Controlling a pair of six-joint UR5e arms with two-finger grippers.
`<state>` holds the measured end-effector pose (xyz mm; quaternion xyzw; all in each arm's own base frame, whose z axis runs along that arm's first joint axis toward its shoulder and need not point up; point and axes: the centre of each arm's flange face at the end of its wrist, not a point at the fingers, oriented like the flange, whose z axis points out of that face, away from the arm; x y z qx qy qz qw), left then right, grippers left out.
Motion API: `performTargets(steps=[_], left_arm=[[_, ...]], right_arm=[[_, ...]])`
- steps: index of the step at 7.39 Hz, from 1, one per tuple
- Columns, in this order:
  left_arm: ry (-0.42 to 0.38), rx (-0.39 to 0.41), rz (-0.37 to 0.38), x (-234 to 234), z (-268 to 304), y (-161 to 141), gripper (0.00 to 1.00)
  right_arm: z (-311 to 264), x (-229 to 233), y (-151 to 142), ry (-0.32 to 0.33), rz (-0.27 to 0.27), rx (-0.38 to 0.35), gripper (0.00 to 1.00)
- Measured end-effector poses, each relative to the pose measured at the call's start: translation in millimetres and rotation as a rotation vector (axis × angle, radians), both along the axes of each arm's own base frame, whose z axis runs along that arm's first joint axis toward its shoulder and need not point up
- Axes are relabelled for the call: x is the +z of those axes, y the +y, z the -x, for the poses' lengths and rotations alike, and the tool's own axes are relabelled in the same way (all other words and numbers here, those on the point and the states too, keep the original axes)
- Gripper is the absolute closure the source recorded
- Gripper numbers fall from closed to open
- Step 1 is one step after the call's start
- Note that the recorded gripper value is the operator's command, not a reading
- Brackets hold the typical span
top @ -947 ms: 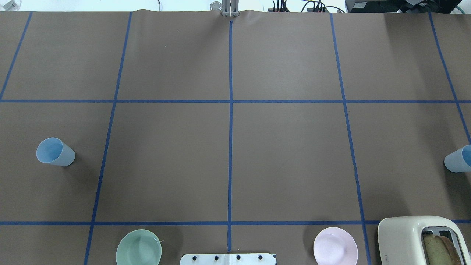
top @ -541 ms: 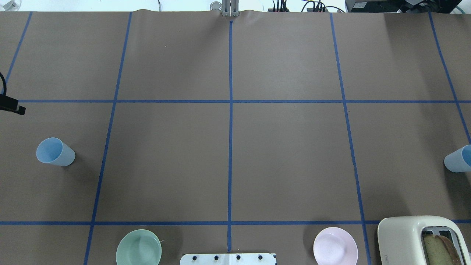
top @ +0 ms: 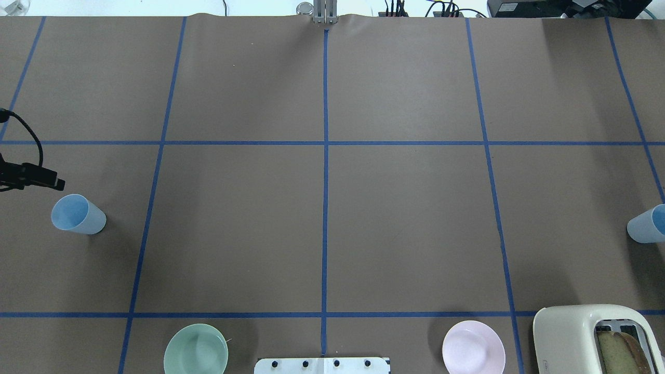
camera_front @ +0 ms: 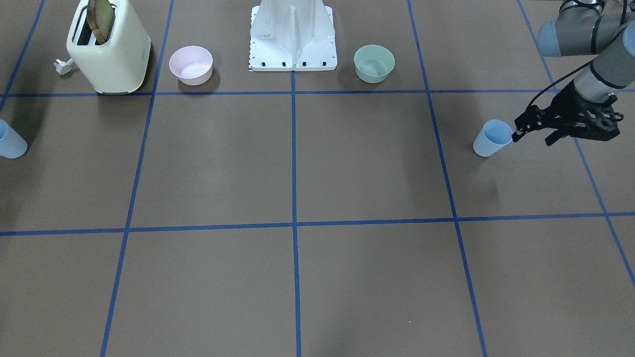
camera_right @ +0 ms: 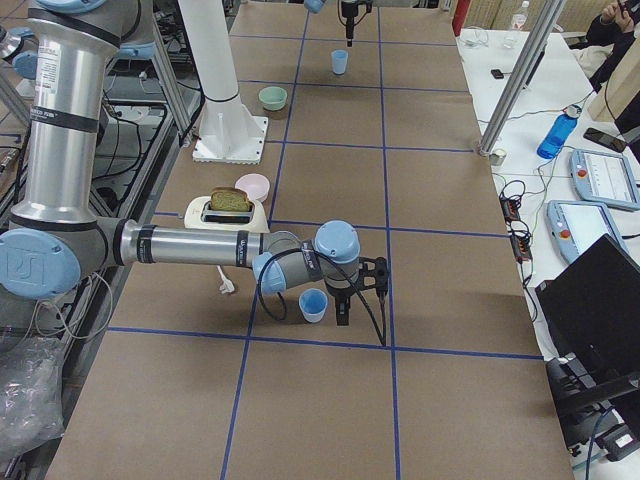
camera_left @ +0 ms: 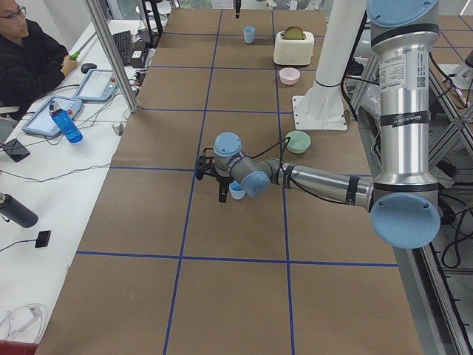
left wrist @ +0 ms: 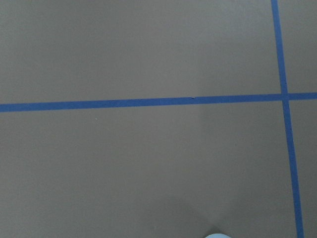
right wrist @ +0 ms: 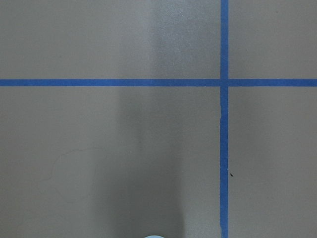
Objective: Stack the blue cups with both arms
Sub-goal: 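Lower the left gripper onto the light-blue cup and close on its rim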
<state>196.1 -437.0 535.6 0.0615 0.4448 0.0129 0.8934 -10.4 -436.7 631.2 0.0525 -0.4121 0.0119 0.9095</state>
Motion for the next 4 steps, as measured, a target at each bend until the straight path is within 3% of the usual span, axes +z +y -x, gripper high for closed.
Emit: performTargets(steps=[4], left_arm=[[-0.021, 0.045, -0.001, 4.4, -34.8, 18.7, 0.03]], right_arm=[[0.2, -1.0, -0.6, -0.001, -0.001, -0.001, 0.00]])
